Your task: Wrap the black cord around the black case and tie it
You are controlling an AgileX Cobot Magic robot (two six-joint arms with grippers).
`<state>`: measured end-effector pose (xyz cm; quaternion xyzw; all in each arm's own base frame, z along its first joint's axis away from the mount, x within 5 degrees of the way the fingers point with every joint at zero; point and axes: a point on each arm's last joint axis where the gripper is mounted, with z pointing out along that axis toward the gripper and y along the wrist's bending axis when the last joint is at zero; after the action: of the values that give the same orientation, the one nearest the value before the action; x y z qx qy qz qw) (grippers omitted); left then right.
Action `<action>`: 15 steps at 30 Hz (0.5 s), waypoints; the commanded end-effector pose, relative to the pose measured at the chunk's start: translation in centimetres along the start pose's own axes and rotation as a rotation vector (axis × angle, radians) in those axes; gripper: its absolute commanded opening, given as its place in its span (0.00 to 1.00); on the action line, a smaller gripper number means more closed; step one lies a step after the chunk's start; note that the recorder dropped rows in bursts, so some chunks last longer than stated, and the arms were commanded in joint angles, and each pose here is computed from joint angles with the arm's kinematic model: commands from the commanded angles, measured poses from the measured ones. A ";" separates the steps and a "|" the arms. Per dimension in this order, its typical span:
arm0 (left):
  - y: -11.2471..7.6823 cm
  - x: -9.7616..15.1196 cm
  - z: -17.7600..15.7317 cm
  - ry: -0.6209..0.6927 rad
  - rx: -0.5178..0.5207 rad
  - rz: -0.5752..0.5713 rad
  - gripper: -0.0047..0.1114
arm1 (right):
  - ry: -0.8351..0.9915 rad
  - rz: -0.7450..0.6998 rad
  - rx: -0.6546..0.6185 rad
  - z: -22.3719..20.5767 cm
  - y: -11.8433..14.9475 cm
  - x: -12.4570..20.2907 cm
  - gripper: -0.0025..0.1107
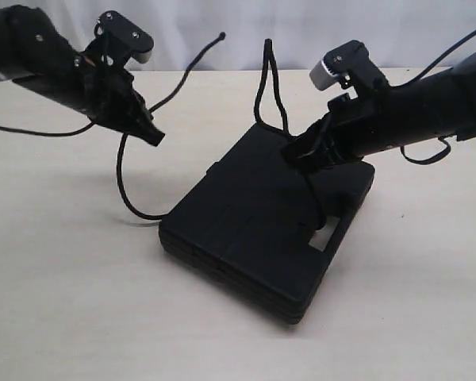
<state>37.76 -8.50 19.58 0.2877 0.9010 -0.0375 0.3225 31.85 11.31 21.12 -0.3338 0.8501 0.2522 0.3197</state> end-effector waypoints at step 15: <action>-5.0 5.4 -6.0 -0.094 0.183 0.321 0.04 | -0.025 0.133 -0.047 -2.1 -3.9 1.8 0.06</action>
<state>28.84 -8.45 20.37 0.4413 0.8266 -0.0728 0.3418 32.78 7.60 20.91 -0.2736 0.8667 0.2690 0.3188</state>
